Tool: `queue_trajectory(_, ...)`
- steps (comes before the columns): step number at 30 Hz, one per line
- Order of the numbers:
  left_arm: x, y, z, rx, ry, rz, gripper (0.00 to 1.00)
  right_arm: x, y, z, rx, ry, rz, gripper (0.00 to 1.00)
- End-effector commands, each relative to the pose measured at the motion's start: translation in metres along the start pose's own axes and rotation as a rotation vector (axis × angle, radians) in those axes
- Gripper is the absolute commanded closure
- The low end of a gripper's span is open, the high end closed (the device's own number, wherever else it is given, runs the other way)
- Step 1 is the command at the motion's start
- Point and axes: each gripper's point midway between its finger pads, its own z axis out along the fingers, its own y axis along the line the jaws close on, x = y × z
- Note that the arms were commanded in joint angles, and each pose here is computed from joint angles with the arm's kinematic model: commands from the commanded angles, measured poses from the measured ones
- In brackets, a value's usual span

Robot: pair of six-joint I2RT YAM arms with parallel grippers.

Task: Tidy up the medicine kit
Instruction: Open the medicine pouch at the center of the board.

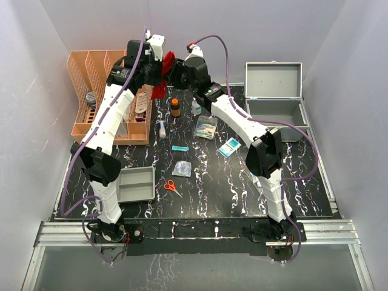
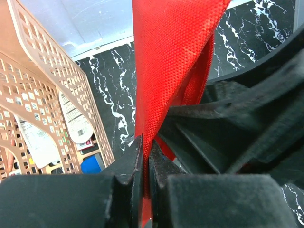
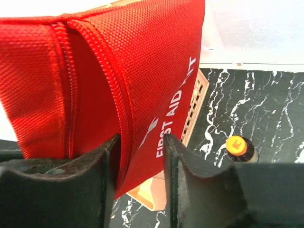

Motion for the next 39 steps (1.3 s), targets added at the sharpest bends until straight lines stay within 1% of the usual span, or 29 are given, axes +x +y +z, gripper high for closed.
queue_trajectory(1,-0.021,-0.012,-0.020,0.039,-0.071,-0.008,1.00,-0.030,0.026,-0.006,-0.063,-0.074,0.010,0.73)
queue_trajectory(2,-0.021,-0.012,-0.020,0.037,-0.072,-0.005,1.00,-0.031,0.025,-0.007,-0.053,-0.077,0.004,0.89)
queue_trajectory(3,-0.022,-0.009,-0.020,0.025,-0.072,-0.002,1.00,-0.034,0.022,-0.008,-0.035,-0.083,-0.004,0.99)
queue_trajectory(4,-0.021,-0.007,-0.020,0.009,-0.071,0.006,1.00,-0.035,0.019,-0.010,-0.019,-0.087,-0.014,1.00)
queue_trajectory(10,-0.015,0.023,-0.018,-0.140,-0.048,0.071,1.00,-0.051,-0.002,-0.029,0.094,-0.127,-0.061,1.00)
queue_trajectory(15,-0.019,0.051,-0.021,-0.289,-0.052,0.165,1.00,-0.061,-0.028,-0.043,0.191,-0.137,-0.083,1.00)
queue_trajectory(18,-0.016,0.064,-0.022,-0.350,-0.037,0.213,1.00,-0.068,-0.037,-0.051,0.227,-0.149,-0.085,1.00)
queue_trajectory(22,-0.007,0.072,-0.017,-0.395,-0.007,0.247,1.00,-0.074,-0.034,-0.053,0.229,-0.145,-0.084,1.00)
queue_trajectory(26,-0.001,0.079,-0.013,-0.435,0.008,0.266,1.00,-0.062,-0.038,-0.047,0.239,-0.096,-0.077,1.00)
queue_trajectory(32,-0.017,0.074,-0.019,-0.409,-0.038,0.256,1.00,-0.044,-0.042,-0.043,0.225,-0.043,-0.074,1.00)
queue_trajectory(33,-0.020,0.070,-0.020,-0.388,-0.049,0.256,1.00,-0.042,-0.041,-0.042,0.213,-0.036,-0.073,0.97)
queue_trajectory(36,-0.034,0.061,-0.026,-0.331,-0.090,0.256,1.00,-0.037,-0.036,-0.037,0.181,-0.015,-0.076,0.72)
queue_trajectory(38,-0.038,0.054,-0.028,-0.291,-0.099,0.260,1.00,-0.035,-0.033,-0.037,0.163,-0.006,-0.078,0.60)
queue_trajectory(39,-0.036,0.049,-0.028,-0.263,-0.093,0.265,1.00,-0.036,-0.031,-0.038,0.153,-0.008,-0.081,0.56)
